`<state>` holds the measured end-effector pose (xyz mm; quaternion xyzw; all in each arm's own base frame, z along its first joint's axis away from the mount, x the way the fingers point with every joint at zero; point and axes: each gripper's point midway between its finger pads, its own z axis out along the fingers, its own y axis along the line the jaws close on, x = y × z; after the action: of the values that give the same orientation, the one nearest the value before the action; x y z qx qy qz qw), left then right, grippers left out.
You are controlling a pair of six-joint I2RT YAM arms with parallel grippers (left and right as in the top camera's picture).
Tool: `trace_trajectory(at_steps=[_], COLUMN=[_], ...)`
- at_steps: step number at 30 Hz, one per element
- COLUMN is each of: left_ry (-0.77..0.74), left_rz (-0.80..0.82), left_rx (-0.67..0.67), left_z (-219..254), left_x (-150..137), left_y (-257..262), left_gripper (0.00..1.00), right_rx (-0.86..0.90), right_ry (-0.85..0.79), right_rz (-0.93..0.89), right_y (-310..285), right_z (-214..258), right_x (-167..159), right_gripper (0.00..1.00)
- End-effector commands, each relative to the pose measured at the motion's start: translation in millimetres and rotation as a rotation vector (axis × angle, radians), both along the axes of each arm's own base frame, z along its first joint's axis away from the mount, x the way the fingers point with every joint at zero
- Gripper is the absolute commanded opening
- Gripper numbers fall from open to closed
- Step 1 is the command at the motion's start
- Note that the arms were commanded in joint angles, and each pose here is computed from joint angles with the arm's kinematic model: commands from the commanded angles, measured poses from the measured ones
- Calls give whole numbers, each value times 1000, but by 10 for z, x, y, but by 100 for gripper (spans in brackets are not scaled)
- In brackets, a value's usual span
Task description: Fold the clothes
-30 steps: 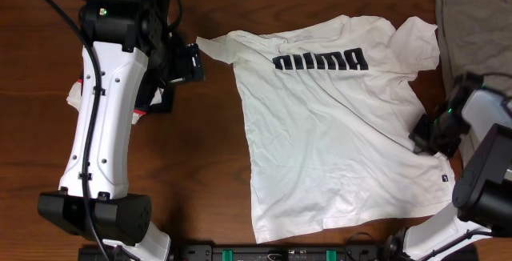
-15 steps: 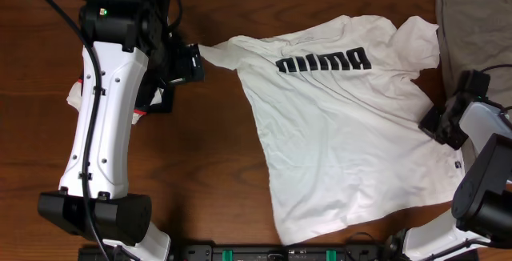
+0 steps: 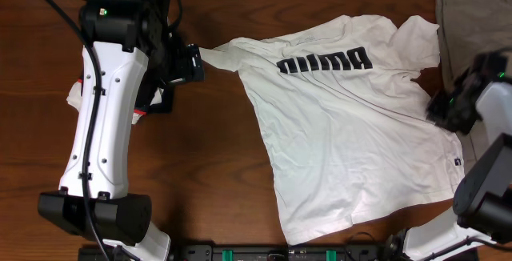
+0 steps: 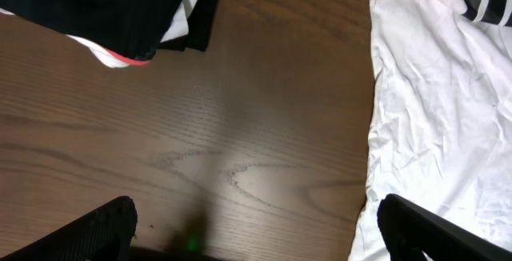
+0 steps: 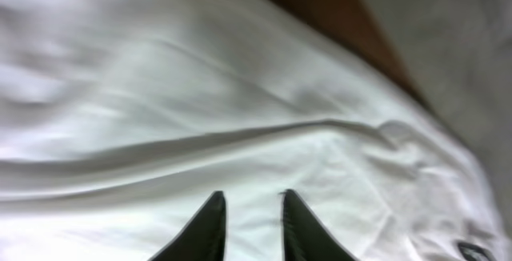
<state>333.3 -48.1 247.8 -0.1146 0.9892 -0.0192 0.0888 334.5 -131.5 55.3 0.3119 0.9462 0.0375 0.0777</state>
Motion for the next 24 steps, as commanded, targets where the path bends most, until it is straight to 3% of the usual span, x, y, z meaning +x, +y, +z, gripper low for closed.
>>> trace_trajectory(at_steps=[1, 4, 7, 8, 12, 17, 24], left_ry=[13, -46, -114, -136, -227, -282, -369], left_rz=[0, 2, 2, 2, -12, -121, -451], left_rx=[11, 2, -9, -12, -78, -310, -279], left_z=[-36, -7, 37, 53, 140, 240, 55], left_x=[1, 143, 305, 356, 571, 735, 960], left_y=[16, -5, -30, -38, -162, -684, -1424], left_gripper=[98, 98, 98, 98, 98, 98, 96], right_rx=[-30, -64, -110, -124, -132, -132, -132], right_ry=[-173, -233, -251, -245, -235, -236, -236], right_rz=[20, 2, -28, -40, -57, -57, -58], right_y=[-55, -154, -287, -334, -395, -395, -399], right_z=[677, 985, 1108, 1119, 1108, 1108, 1108], right_x=[254, 278, 231, 197, 158, 159, 156], right_gripper=[32, 43, 80, 99, 99, 99, 99])
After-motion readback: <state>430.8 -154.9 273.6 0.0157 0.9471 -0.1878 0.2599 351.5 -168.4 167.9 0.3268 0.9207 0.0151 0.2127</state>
